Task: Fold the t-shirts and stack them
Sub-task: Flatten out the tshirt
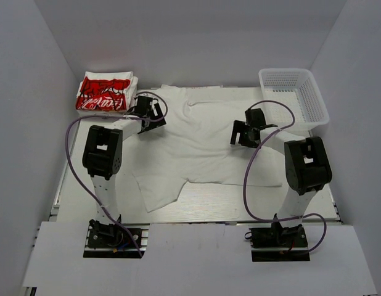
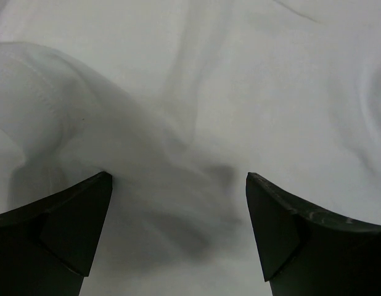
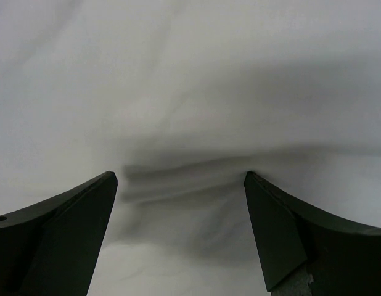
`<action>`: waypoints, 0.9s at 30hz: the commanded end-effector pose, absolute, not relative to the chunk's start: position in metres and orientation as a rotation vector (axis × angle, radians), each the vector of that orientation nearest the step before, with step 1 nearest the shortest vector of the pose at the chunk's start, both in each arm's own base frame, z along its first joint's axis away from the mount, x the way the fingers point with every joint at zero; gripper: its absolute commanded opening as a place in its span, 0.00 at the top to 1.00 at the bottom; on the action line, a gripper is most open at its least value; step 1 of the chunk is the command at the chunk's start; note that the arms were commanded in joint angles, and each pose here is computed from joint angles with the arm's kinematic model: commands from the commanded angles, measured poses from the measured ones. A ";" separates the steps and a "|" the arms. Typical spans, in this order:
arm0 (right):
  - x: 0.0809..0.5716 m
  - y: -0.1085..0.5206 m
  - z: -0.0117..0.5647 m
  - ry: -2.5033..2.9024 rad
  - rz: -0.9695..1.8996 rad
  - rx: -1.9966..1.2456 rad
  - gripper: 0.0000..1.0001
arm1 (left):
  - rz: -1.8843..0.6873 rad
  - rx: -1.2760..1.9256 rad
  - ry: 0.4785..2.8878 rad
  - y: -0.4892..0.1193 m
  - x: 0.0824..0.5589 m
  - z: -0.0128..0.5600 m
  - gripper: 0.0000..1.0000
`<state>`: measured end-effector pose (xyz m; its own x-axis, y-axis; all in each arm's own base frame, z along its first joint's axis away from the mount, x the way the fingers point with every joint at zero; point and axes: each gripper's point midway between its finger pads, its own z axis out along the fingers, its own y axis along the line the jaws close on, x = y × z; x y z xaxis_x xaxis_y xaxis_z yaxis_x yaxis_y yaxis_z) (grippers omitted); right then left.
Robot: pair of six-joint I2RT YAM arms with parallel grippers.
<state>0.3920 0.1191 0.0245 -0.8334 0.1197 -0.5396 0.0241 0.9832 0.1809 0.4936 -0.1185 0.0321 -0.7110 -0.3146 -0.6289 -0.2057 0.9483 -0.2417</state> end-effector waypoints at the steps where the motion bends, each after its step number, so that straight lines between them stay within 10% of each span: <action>1: 0.394 0.107 -0.001 2.613 0.120 0.160 0.10 | -0.095 -0.364 2.426 -0.103 0.509 0.015 0.01; 14: 0.419 0.142 0.100 2.368 0.225 -0.088 0.10 | -0.228 -0.247 2.225 -0.119 0.510 0.136 0.01; 27: 0.323 0.106 0.135 2.182 0.314 0.327 0.10 | -0.583 -0.518 2.410 -0.138 0.282 0.112 0.01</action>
<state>0.3361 0.1279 0.1363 -0.6333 0.2156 -0.7432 -0.0212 0.9552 0.2952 0.3373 -0.1380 0.1584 -0.6426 -0.4443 -0.6243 -0.0887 0.8524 -0.5153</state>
